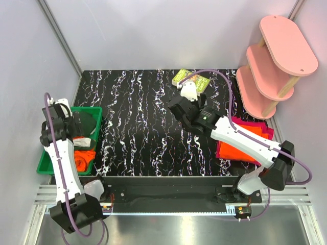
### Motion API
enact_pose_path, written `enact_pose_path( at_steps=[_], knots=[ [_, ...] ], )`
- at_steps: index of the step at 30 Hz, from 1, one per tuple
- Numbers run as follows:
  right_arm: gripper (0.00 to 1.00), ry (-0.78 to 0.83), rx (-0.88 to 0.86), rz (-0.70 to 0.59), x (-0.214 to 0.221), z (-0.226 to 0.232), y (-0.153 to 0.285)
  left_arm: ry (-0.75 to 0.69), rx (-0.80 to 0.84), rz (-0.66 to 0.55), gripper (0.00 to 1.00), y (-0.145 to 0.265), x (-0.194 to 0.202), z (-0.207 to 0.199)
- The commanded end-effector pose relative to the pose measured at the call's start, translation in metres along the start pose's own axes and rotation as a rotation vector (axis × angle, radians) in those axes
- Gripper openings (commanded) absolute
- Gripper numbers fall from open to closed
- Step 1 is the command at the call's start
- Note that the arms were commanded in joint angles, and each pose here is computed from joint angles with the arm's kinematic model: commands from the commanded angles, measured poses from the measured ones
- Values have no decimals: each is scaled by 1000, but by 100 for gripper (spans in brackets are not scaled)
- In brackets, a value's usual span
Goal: Fold and stack the t-shirts
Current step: Grab crumpled tshirt from bin with the left arm
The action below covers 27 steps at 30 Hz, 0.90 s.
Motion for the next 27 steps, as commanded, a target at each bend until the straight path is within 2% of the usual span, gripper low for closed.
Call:
enact_pose_path(
  at_steps=[1,3,5,7,8,14,17,20,23,27],
  knots=[
    [100,8,-14,24,3,9,-4,-159,70,90,70,12,21,4],
    [100,14,-13,28,4,11,-6,-188,61,87,67,18,24,7],
    [100,19,-12,30,3,12,-8,-188,56,124,57,24,27,9],
    [100,23,-12,29,2,14,-9,-165,61,196,55,29,32,9],
    [100,26,-13,28,1,14,-9,-148,69,191,54,36,25,9],
    [100,44,-11,34,2,17,-12,-125,103,252,58,55,20,8],
    [100,55,-13,34,1,18,-13,-135,98,348,63,54,24,9],
    [100,68,-9,31,-2,19,-14,-179,104,401,66,61,25,13],
    [100,82,-4,32,-2,20,-15,-236,82,402,67,71,31,20],
    [100,86,-10,43,0,25,-19,-266,78,445,66,60,47,22]
  ],
)
Point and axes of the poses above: each gripper's point midway between its finger pads, its own y axis back along the fingers, its own z axis along the line the jaws close on, x = y × z, the point moved 7 cm from there along y, back along the fingers, and after that the axes turned 7 degrees about y, right-handed, at the moved point
